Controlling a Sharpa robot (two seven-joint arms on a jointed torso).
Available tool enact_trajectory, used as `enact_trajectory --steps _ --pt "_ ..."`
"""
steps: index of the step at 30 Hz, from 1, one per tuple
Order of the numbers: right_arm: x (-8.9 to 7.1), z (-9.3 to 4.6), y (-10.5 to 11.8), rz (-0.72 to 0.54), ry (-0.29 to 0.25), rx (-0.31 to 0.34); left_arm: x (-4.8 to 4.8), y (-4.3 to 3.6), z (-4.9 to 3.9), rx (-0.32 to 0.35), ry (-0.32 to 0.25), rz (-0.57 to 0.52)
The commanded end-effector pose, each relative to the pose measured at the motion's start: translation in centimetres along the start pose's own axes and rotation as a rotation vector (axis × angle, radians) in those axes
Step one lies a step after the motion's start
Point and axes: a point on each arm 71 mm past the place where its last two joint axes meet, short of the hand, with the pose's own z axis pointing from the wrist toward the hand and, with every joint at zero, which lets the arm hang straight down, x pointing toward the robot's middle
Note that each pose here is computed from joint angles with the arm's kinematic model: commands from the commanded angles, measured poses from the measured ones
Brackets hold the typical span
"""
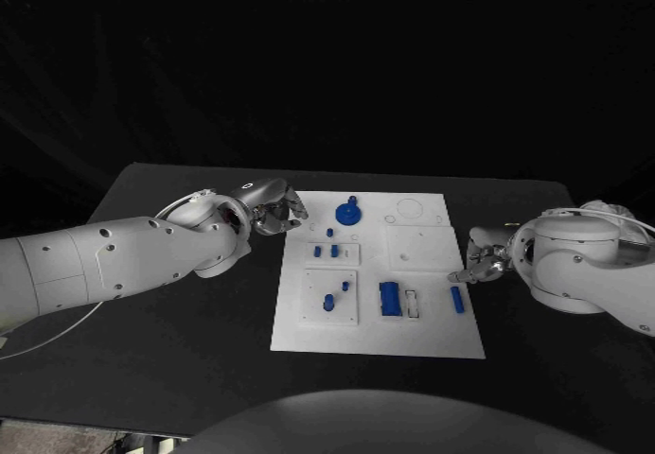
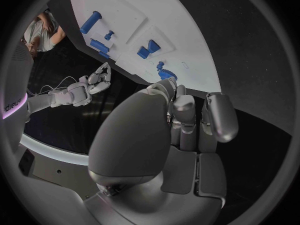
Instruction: Assemble the parts on the task board
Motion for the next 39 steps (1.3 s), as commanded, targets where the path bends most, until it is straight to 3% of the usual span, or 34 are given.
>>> enact_trajectory --steps 1,12,39 --pt "0.6 0.1 0.0 0.045 0.098 0.042 0.11 -0.18 0.1 0.005 0.01 -0.004" --pt "0.8 1.0 0.1 0.037 0.185 0.081 0.22 -0.28 0.25 0.006 0.017 -0.003" --pt "1.3 1.7 0.7 0.008 0.241 0.086 0.43 -0.36 0.32 -0.001 0.036 -0.003"
